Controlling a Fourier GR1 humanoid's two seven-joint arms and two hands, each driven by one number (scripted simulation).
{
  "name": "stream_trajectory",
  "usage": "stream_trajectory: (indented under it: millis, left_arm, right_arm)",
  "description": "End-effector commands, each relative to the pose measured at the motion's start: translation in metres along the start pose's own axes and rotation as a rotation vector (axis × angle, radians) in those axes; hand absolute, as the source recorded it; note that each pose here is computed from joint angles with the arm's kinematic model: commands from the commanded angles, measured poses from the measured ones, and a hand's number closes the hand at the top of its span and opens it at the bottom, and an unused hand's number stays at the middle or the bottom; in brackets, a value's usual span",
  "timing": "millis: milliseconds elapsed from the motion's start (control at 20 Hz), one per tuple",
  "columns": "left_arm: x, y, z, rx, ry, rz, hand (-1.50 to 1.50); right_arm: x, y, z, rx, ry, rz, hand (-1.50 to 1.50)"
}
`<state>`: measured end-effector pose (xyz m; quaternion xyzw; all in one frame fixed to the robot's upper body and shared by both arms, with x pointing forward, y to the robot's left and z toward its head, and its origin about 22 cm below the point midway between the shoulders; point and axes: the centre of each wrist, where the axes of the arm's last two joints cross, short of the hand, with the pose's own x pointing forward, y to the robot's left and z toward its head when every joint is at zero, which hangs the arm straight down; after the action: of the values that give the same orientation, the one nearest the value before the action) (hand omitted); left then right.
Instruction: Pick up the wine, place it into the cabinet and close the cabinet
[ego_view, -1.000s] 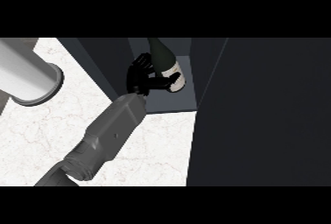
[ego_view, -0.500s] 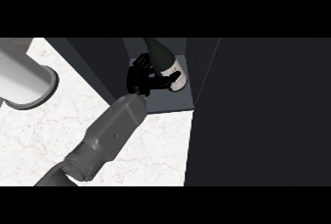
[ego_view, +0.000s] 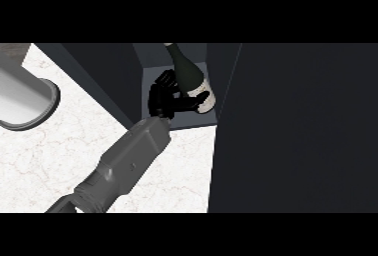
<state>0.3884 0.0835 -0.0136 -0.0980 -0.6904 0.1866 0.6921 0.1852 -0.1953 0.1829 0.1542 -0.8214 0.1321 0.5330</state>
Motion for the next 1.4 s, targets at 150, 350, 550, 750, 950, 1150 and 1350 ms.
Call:
stream_trajectory:
  millis: [150, 350, 550, 750, 950, 1150, 1350]
  left_arm:
    - [0.009, -0.02, 0.002, 0.035, -0.037, 0.074, 1.5]
    - [0.002, -0.015, 0.005, 0.072, -0.031, 0.08, -1.5]
    - [0.007, -0.018, 0.001, 0.091, -0.065, 0.096, -1.5]
    - [0.007, -0.022, 0.003, 0.123, -0.058, 0.065, -1.5]
    - [0.008, -0.02, -0.002, 0.108, -0.076, 0.022, -1.5]
    - [0.008, -0.026, -0.001, 0.08, -0.108, -0.113, -1.5]
    - [0.019, -0.04, -0.007, 0.017, -0.123, -0.15, -1.5]
  right_arm:
    - [-0.008, 0.007, 0.004, 0.015, 0.011, -0.003, -1.5]
    - [-0.004, -0.001, 0.0, 0.012, 0.023, 0.01, -1.5]
    - [-0.005, -0.006, 0.001, 0.007, 0.018, 0.006, -1.5]
    - [-0.009, 0.002, -0.008, 0.014, -0.005, -0.003, -1.5]
    - [-0.008, -0.008, -0.01, -0.009, 0.0, 0.0, -1.5]
    - [-0.012, -0.002, -0.012, 0.005, 0.002, -0.009, -1.5]
    - [0.004, -0.007, -0.004, 0.031, -0.003, 0.003, -1.5]
